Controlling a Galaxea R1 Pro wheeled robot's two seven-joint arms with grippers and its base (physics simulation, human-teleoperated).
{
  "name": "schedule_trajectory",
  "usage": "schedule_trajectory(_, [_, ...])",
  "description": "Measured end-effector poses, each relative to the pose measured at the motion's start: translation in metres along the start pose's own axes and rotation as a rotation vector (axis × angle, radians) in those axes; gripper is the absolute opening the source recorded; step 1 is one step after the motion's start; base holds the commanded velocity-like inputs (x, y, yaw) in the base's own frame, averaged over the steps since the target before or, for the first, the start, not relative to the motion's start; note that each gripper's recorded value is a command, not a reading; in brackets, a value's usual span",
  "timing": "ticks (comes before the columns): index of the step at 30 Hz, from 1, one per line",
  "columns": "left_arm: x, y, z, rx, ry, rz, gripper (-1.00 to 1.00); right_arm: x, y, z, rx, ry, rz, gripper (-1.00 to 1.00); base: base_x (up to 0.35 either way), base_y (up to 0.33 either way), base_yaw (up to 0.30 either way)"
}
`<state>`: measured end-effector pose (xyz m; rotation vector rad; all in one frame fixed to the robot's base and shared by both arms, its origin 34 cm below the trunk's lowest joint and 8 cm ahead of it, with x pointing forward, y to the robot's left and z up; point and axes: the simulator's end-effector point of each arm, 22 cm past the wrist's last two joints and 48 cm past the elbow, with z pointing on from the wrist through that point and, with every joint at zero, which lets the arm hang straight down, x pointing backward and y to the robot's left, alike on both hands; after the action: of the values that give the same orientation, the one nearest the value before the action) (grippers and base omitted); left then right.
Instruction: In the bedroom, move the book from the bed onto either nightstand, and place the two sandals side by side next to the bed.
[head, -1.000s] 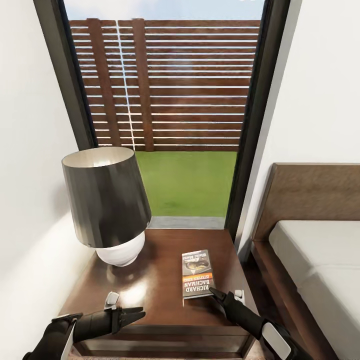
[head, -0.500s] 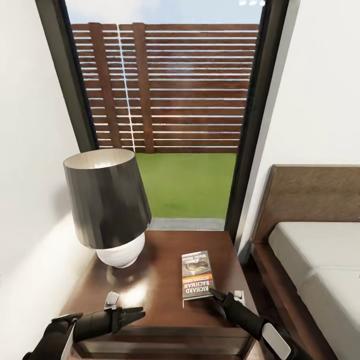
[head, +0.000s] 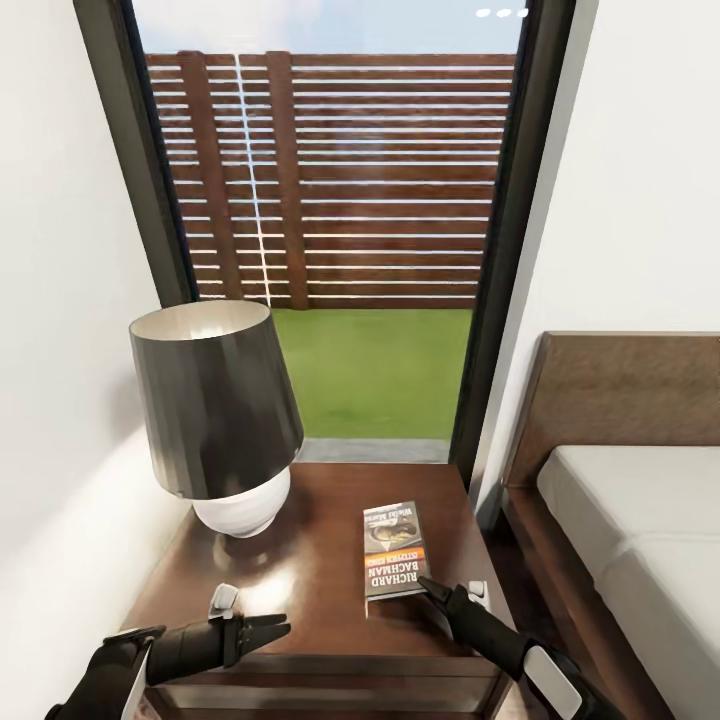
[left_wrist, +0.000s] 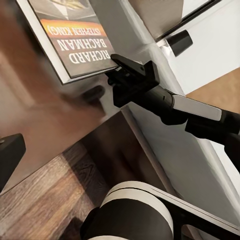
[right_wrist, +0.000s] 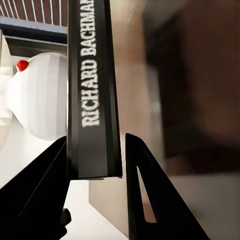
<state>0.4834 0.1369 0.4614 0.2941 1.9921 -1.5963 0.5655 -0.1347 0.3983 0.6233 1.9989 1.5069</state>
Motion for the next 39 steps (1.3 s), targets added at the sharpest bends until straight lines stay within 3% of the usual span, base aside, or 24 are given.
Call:
schedule_trajectory(4, [0.0000, -0.0001, 0.0001, 0.000, 0.000, 0.000, 1.00, 0.0000, 0.0000, 0.0000, 0.000, 0.000, 0.000, -1.00, 0.000, 0.000, 0.000])
schedule_trajectory(5, [0.0000, -0.0001, 0.0002, 0.000, 0.000, 0.000, 1.00, 0.0000, 0.0000, 0.0000, 0.000, 0.000, 0.000, 1.00, 0.000, 0.000, 0.000])
schedule_trajectory(39, [-0.0013, -0.0001, -0.0006, 0.002, -0.007, -0.001, 1.00, -0.0010, 0.0010, 0.0001, -0.004, -0.003, 0.004, 1.00, -0.013, 0.000, 0.000])
